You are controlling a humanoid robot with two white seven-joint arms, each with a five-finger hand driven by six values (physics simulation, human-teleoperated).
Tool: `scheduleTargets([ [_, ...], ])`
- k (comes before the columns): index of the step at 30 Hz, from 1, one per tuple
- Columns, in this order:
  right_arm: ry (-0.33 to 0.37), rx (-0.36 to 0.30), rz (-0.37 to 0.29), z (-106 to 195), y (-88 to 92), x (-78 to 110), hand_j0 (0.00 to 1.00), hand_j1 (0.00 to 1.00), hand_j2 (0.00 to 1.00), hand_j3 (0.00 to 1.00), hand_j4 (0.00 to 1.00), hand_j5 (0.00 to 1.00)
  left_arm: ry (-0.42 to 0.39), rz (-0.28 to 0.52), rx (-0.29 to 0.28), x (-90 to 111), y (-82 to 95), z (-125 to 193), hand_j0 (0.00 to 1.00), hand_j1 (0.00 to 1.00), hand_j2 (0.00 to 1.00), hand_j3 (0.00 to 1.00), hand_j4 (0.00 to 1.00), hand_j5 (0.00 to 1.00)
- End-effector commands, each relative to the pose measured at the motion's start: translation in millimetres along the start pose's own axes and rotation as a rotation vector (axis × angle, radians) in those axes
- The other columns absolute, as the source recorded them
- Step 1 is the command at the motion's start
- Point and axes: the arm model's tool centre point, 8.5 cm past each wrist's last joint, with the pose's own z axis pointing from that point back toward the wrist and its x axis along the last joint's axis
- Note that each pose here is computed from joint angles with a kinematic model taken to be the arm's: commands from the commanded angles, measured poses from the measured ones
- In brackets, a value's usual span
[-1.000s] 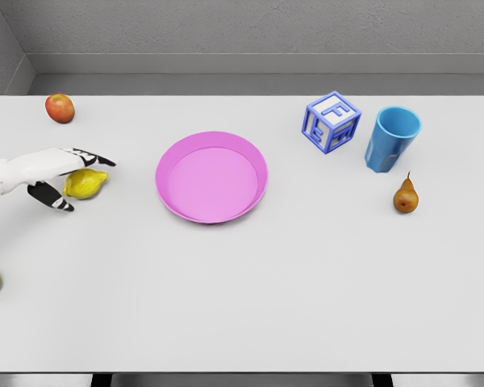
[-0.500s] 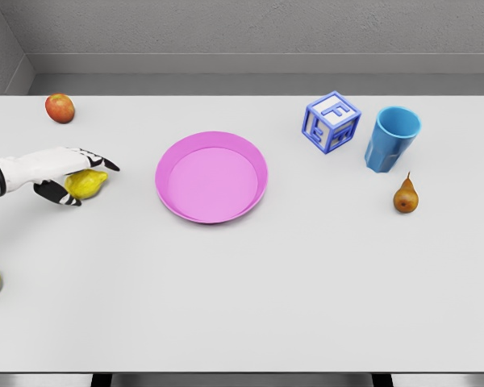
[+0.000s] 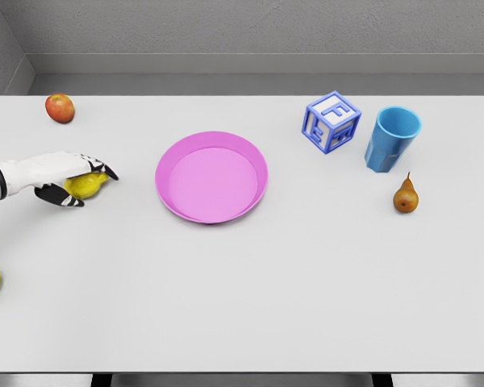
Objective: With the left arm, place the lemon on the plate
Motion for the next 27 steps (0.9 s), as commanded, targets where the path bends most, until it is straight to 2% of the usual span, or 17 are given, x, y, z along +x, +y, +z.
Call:
scheduleTargets([
  [1,-0.001,0.0,0.0,0,0.0,0.3,1.0,1.0,1.0,1.0,1.0,1.0,0.003,0.006,0.001,-1,0.0,1,0.73,0.73,0.73,0.73,0.73,0.73],
  [9,-0.001,0.0,0.0,0,0.0,0.3,1.0,1.0,1.0,1.0,1.0,1.0,-0.002,0.003,0.001,0,0.0,1,0.61,0.61,0.61,0.61,0.61,0.61],
  [16,-0.001,0.0,0.0,0,0.0,0.3,1.0,1.0,1.0,1.0,1.0,1.0,-0.002,0.001,0.002,0,1.4,1,0.61,0.61,0.61,0.61,0.61,0.61],
  [27,0.001,0.0,0.0,0,0.0,-0.2,1.0,1.0,1.0,1.0,1.0,1.0,-0.005,-0.031,0.027,4,18.8,5,0.6,0.6,0.6,0.6,0.6,0.6],
])
